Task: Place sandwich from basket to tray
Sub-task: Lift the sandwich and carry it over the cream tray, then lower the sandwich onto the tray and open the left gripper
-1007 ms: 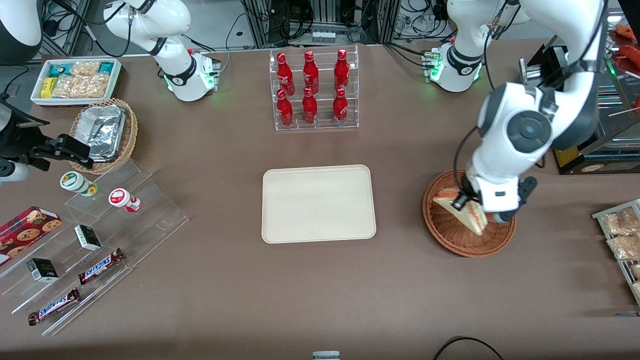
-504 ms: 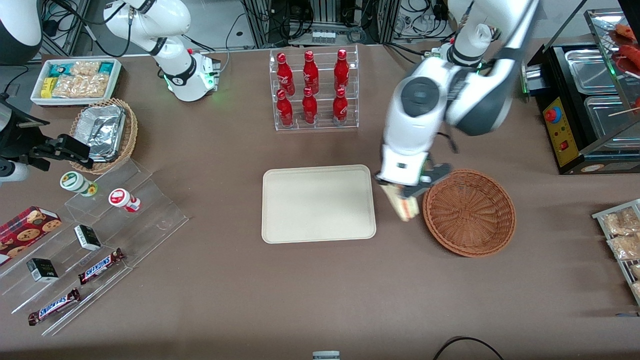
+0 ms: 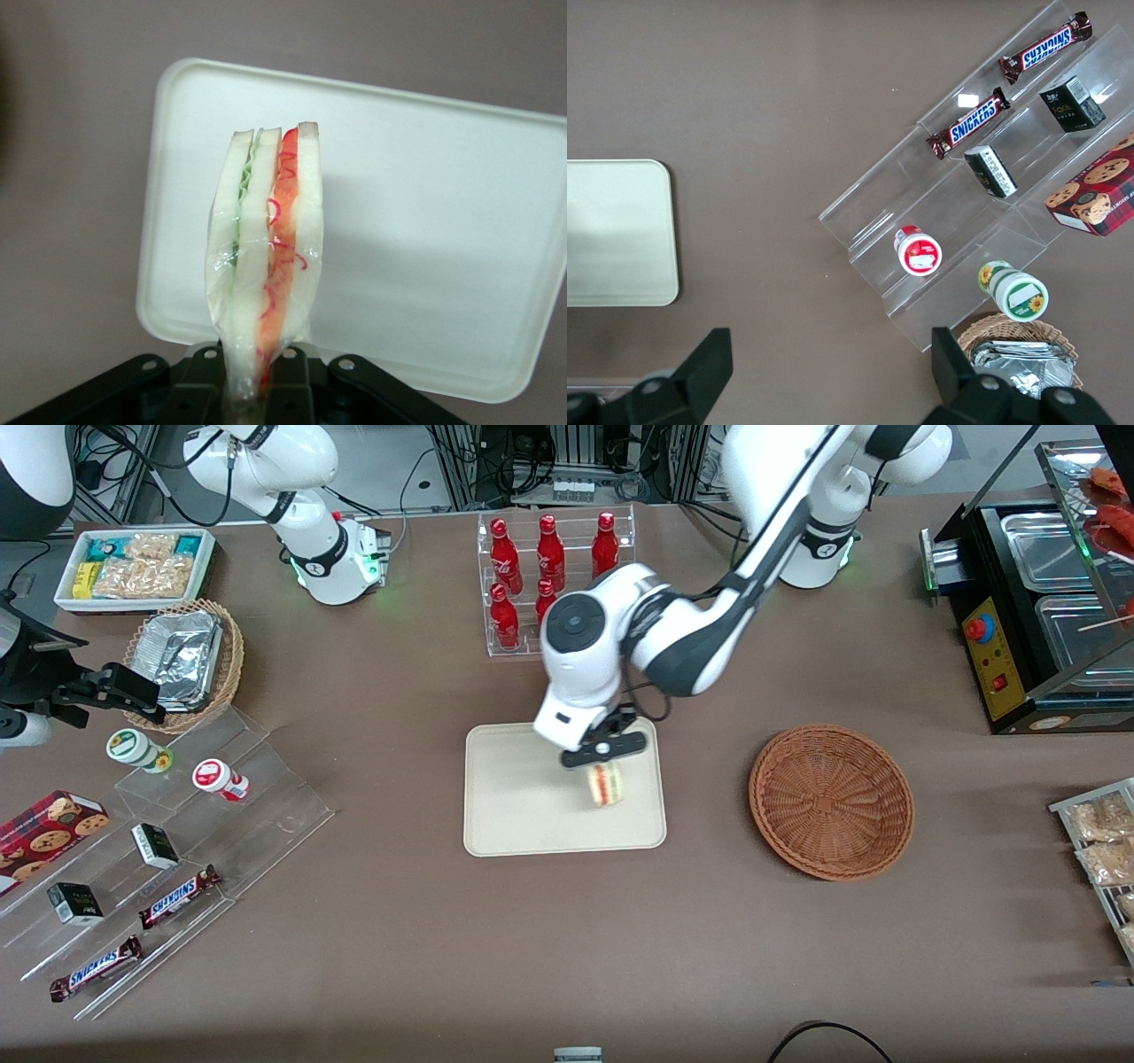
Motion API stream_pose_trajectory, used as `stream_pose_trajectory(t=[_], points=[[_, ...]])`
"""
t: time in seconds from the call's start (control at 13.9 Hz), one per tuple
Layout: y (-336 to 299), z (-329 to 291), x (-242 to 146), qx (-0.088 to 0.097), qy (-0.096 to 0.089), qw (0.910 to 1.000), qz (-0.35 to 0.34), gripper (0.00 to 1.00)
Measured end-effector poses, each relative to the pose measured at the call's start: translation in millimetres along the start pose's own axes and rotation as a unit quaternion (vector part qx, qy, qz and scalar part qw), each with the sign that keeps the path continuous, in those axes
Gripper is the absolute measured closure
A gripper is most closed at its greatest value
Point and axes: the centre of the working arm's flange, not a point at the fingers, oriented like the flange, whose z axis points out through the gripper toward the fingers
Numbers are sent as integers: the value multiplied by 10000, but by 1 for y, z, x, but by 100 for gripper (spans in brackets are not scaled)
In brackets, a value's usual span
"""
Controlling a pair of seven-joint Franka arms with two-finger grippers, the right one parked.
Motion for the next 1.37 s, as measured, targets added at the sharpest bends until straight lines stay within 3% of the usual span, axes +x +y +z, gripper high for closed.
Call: stream_pose_trajectory(t=[0.36, 0.65, 0.86, 1.15, 1.29, 1.37], points=[[38, 48, -23, -89, -40, 9977, 667, 85], [41, 75, -23, -23, -35, 9968, 794, 85], [45, 93, -22, -124, 45, 9965, 826, 85], [45, 99, -21, -93, 44, 9965, 832, 85], [45, 99, -21, -92, 44, 9965, 833, 82], [45, 99, -21, -95, 46, 9965, 832, 74]])
